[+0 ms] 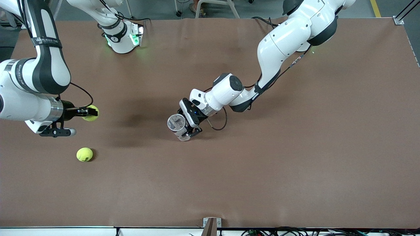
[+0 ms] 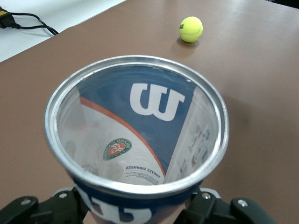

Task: Insert tennis ball vertically with right arm
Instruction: 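Grasp the yellow ball with the right gripper and carry it to the can, then drop the ball into the can opening with the right gripper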

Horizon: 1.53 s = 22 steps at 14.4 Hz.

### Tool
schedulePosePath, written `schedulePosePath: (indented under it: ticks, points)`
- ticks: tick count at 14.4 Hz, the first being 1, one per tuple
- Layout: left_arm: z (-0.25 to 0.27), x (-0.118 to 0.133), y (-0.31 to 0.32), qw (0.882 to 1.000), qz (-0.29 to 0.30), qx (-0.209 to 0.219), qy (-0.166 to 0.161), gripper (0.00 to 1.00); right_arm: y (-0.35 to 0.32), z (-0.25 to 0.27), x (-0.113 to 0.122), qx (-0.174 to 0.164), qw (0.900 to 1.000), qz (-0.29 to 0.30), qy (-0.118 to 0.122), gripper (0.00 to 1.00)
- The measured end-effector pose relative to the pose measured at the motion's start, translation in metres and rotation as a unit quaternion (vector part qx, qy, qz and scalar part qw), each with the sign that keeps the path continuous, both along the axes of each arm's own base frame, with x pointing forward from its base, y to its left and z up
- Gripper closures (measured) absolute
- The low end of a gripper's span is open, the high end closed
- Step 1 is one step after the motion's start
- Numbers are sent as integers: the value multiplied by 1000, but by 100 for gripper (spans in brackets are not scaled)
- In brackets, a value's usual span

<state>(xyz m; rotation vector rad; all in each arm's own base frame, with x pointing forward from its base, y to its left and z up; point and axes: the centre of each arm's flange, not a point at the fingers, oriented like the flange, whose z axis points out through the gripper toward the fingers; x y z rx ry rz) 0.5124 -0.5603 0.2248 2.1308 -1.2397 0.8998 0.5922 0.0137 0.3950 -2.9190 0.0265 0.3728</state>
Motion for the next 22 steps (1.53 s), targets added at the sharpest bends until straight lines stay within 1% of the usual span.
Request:
schedulePosePath:
  ticks: [2,4,5,7,9,10,11,14,16,18,22]
  points:
    - [0,0,0,1000,0,0,0,22,38,9,4,64,998,-10,-9,33]
    - [0,0,0,1000,0,0,0,22,90,24,9,112,993,0,-25,33]
    - [0,0,0,1000,0,0,0,22,114,36,13,127,991,6,-38,33]
    - [0,0,0,1000,0,0,0,22,154,58,23,144,987,9,-70,33]
    - [0,0,0,1000,0,0,0,22,187,63,31,154,983,10,-99,33]
    - [0,0,0,1000,0,0,0,22,203,58,33,155,982,13,-109,33]
    - [0,0,0,1000,0,0,0,22,217,48,33,155,982,14,-110,33]
    - [0,0,0,1000,0,0,0,22,236,12,35,152,984,16,-92,33]
    - [0,0,0,1000,0,0,0,22,252,-1,32,151,984,25,-87,33]
    - [0,0,0,1000,0,0,0,22,270,1,27,152,984,32,-87,33]
    - [0,0,0,1000,0,0,0,22,291,0,16,150,985,38,-77,33]
